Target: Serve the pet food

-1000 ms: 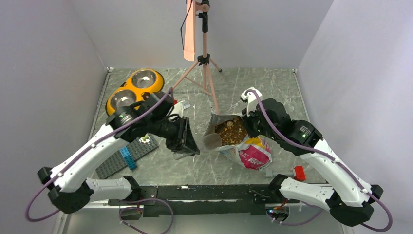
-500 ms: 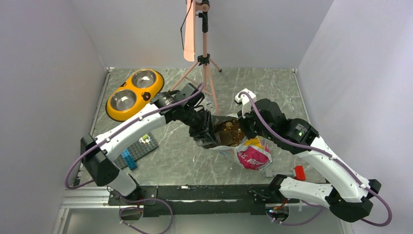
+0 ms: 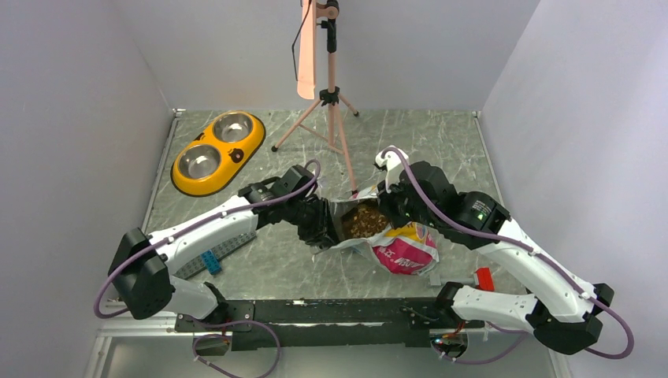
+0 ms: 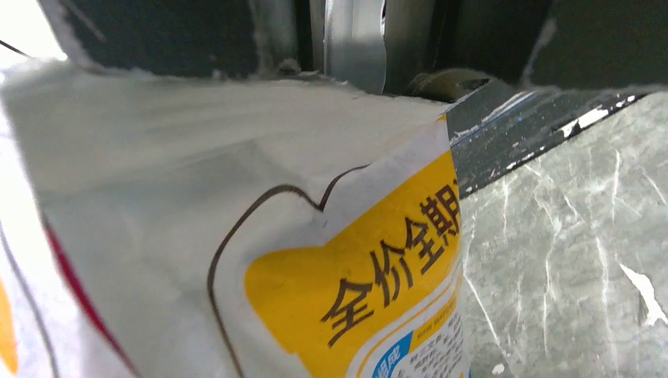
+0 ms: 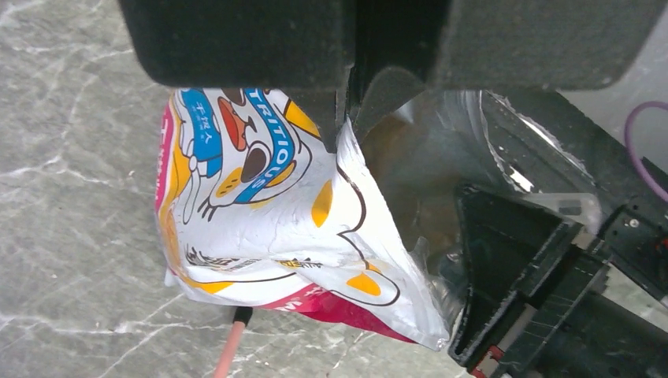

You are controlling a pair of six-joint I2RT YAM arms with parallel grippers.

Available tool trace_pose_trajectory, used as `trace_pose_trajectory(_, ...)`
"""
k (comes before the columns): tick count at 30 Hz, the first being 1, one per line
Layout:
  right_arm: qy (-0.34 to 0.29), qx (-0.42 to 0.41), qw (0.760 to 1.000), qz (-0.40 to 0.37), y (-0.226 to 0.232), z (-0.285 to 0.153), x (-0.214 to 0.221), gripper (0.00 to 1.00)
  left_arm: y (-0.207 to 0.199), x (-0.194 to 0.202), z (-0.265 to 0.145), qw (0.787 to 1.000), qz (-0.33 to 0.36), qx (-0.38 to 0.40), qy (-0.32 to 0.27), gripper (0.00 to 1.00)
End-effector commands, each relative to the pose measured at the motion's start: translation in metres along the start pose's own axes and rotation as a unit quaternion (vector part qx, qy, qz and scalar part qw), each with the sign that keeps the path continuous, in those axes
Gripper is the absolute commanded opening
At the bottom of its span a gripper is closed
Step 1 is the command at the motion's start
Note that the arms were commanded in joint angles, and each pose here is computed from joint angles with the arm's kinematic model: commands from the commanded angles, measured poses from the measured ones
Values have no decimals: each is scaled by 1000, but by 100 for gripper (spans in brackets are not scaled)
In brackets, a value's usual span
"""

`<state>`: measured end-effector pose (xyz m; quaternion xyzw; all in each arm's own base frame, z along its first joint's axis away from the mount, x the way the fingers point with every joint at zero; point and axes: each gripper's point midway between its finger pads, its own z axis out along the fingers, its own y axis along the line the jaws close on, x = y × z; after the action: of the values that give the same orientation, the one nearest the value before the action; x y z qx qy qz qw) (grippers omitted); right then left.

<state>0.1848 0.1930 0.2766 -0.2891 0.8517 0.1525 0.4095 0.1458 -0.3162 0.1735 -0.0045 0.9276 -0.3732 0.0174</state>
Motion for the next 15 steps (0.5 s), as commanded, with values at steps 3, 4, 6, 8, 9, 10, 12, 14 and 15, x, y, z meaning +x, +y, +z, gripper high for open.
trace_pose_trajectory(3,-111,-49,991,53,16,-24,-40,0,4,-29,9,997,41,-8,-66,0)
trace_pose_trajectory(4,-107,-47,992,49,15,-24,-37,0,3,-30,7,996,47,-11,-71,0)
trace_pose_trajectory(6,-97,-37,994,38,11,-23,-31,0,1,-29,1,995,61,-20,-74,0)
trace_pose_trajectory(8,-82,-27,996,25,7,-20,-23,0,1,-21,-3,996,62,-34,-56,0)
trace_pose_trajectory(9,-75,-24,997,15,6,-19,-21,0,1,-15,-4,997,57,-37,-37,0)
trace_pose_trajectory(10,-68,-21,997,8,5,-17,-18,0,1,-9,-4,998,51,-41,-14,0)
trace_pose_trajectory(12,-58,-18,998,-9,4,-13,-15,0,-2,4,-2,998,43,-36,31,0)
trace_pose_trajectory(14,-56,-19,998,-19,4,-10,-14,0,-8,6,4,998,35,-25,51,0)
trace_pose_trajectory(15,-57,-23,998,-20,6,-9,-15,0,-9,1,9,998,28,-26,47,0)
